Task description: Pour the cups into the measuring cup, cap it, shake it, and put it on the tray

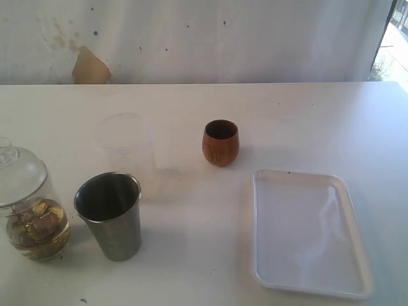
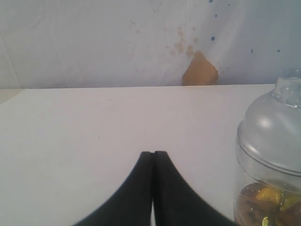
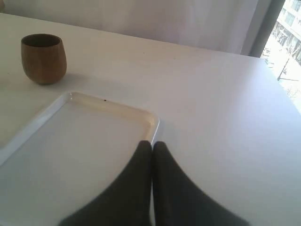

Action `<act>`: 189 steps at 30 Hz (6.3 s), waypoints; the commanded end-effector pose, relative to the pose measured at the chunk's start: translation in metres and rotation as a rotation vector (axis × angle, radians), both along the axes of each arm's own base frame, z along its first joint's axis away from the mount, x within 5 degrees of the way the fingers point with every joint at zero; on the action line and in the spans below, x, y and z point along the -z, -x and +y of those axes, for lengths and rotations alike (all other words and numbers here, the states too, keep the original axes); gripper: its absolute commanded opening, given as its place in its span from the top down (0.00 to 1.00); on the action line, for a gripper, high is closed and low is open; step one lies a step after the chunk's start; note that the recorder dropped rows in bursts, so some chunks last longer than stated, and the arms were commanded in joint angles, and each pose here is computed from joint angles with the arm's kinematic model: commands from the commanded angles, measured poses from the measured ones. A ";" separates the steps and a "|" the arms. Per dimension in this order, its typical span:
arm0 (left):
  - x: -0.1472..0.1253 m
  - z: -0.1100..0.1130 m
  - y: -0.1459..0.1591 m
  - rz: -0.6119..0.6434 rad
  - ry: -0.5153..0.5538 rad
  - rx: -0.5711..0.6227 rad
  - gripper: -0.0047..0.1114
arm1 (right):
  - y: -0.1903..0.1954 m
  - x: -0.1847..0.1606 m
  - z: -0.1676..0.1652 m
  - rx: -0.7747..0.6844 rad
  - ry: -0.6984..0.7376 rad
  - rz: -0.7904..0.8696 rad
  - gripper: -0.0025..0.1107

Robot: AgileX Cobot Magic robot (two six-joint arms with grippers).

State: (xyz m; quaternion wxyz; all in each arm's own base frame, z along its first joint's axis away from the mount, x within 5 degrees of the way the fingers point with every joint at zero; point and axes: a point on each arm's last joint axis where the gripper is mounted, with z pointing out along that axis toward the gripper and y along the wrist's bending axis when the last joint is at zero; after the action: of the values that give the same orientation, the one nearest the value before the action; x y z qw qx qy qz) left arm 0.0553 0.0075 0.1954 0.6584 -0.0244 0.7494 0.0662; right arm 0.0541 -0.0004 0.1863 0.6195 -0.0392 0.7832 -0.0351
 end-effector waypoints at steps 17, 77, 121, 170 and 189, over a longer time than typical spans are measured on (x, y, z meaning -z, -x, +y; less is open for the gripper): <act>-0.028 0.000 0.001 -0.391 0.510 0.026 0.95 | 0.000 0.001 0.000 0.007 -0.005 -0.006 0.98; 0.045 -0.030 -0.088 0.265 0.080 0.476 0.06 | 0.000 0.001 0.000 0.003 0.010 -0.006 0.98; 0.068 -0.031 -0.129 0.187 0.143 0.536 0.06 | 0.000 0.001 0.000 0.003 0.010 -0.006 0.98; 0.009 -0.020 -0.150 -0.075 0.106 0.434 0.96 | 0.000 0.001 0.000 0.003 0.010 -0.006 0.98; -0.047 -0.050 -0.168 -0.106 -0.046 0.590 0.96 | 0.000 0.001 0.000 0.001 0.010 -0.006 0.98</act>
State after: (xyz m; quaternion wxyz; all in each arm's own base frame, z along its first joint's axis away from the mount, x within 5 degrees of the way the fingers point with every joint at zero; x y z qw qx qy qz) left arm 0.2325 -0.0243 0.2191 0.6507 0.0694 0.7484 -0.1082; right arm 0.0541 -0.0004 0.1863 0.6194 -0.0427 0.7830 -0.0379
